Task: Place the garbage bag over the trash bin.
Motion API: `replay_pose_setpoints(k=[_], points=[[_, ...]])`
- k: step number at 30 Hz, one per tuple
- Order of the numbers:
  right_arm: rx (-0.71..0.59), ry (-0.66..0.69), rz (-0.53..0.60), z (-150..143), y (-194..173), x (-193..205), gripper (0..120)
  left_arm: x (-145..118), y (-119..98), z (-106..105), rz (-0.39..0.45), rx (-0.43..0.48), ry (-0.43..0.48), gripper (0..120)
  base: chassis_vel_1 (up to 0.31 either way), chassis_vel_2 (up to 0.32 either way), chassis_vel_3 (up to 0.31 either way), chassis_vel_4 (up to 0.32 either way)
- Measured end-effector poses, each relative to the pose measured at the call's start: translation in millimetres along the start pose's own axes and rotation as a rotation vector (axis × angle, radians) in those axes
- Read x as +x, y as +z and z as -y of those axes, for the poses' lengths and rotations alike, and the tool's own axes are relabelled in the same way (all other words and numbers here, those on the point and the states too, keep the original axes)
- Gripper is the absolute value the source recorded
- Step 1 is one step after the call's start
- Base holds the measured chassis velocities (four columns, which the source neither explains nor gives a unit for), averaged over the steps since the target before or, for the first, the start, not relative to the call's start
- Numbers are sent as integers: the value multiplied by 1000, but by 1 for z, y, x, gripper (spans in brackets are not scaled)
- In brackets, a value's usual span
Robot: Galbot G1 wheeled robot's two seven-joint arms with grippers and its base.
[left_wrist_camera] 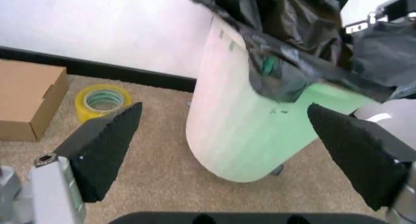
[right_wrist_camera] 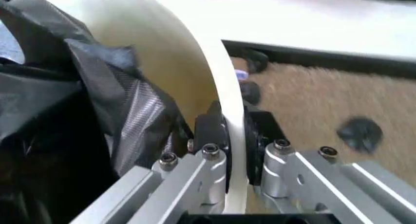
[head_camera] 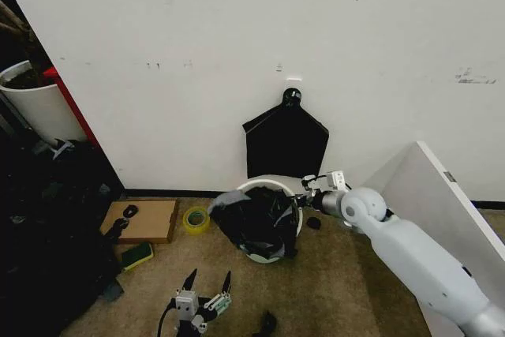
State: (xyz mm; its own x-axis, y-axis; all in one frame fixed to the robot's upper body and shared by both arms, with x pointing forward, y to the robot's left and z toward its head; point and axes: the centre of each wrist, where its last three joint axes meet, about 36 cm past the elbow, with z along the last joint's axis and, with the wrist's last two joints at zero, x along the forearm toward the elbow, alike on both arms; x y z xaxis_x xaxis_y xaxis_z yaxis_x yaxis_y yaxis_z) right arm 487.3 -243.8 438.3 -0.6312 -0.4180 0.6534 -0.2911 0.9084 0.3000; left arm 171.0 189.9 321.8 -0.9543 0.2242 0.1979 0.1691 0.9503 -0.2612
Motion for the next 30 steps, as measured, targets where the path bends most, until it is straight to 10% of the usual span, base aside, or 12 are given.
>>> replay_pose_setpoints(k=[30], points=[[-504,405,153,-101,110,30,3,0,-10,-5,7,-1,15,100,0,0,0,0]])
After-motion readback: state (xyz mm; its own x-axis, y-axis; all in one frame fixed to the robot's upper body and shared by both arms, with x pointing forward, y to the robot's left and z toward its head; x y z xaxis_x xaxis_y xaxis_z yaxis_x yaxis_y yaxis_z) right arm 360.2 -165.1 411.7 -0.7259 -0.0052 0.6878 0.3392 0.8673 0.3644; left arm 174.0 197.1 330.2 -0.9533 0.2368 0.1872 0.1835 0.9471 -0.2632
